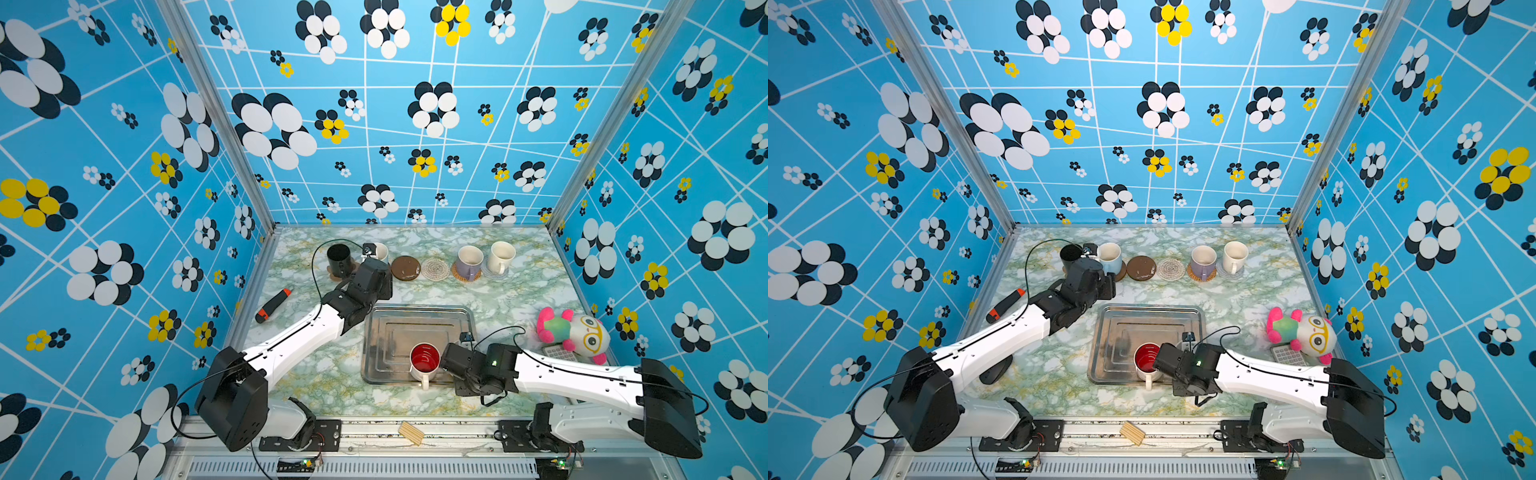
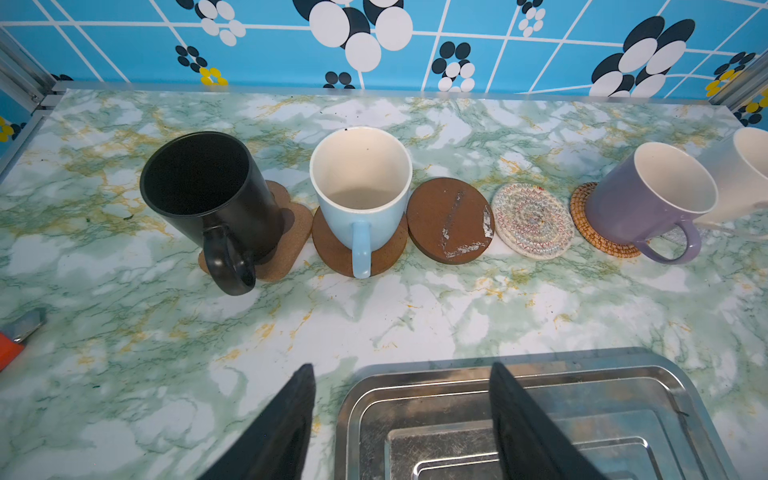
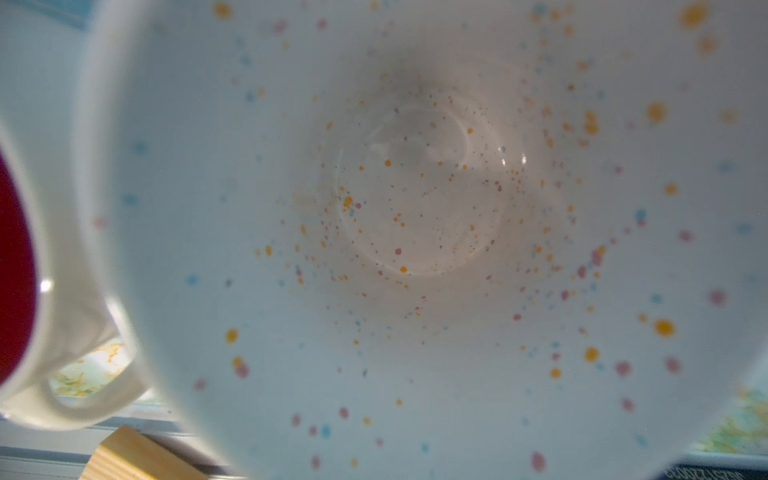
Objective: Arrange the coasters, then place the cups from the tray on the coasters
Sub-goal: 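Close the right gripper on the speckled white mug's rim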
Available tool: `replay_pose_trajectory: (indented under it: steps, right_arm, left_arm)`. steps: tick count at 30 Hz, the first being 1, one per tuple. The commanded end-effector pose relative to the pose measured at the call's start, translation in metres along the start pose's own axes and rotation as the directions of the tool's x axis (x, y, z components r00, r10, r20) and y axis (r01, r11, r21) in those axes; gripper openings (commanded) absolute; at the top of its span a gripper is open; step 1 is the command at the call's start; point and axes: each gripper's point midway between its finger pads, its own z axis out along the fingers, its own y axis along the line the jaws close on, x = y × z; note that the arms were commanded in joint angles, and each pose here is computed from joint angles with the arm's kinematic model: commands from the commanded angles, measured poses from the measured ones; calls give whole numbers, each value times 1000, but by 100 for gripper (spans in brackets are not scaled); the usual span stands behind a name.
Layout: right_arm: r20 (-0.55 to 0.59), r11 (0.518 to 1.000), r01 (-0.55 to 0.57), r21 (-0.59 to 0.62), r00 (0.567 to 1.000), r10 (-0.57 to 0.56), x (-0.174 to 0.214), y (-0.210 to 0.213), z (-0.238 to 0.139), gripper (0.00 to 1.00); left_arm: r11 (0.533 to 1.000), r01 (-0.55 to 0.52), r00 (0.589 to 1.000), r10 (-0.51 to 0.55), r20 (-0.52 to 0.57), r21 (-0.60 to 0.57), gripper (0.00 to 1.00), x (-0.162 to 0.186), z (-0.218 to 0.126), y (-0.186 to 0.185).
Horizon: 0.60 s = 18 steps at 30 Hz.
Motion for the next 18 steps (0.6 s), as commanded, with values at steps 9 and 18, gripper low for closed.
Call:
replay_pose_trajectory:
  steps: [9, 18]
  right_arm:
    - [37, 999, 3, 42, 999, -5, -6, -6, 0, 13]
    - [74, 996, 32, 77, 997, -38, -16, -10, -14, 0]
  left_arm:
    - [1000, -13, 1000, 13, 6, -12, 67, -7, 1, 0]
    - [1000, -19, 1000, 19, -2, -22, 67, -6, 1, 2]
